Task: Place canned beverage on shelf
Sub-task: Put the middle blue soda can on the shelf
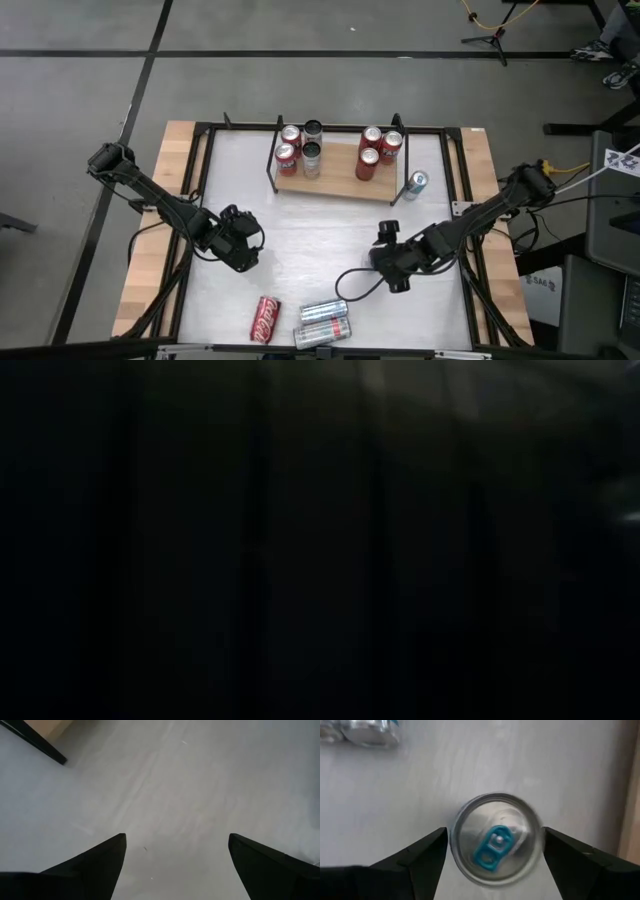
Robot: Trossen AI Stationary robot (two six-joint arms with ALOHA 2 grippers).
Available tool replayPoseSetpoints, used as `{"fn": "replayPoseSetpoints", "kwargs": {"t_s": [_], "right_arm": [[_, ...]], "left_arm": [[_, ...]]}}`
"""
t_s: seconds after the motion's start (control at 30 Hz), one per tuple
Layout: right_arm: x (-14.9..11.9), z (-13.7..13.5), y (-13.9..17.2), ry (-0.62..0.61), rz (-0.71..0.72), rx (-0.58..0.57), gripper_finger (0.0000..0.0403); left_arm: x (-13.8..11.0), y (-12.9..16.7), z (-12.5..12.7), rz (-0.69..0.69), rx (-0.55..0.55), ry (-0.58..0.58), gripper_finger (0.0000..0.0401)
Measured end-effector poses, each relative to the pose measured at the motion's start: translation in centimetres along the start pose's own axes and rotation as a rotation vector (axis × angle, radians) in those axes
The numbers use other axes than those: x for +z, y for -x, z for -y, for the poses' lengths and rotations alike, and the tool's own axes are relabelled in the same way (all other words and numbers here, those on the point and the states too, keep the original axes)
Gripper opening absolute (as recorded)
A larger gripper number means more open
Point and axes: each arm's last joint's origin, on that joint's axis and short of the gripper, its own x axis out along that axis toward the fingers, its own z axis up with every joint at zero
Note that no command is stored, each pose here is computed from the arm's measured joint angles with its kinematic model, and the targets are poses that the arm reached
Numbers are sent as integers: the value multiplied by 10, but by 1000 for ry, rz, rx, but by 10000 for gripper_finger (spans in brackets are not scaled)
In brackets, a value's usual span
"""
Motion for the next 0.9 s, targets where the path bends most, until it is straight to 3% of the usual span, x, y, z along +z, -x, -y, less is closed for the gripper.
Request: {"fn": "replayPoseSetpoints", "kwargs": {"t_s": [0.4,0.7,0.9], "right_arm": [[0,-7,-21,59,-65,-11,306],[5,-6,-21,40,-29,3,218],[18,10,-21,-27,6,33,216]], "left_arm": [[5,0,5,83,-27,-6,344],[16,2,13,241,-49,-52,344],[20,1,12,253,-47,-35,344]]}}
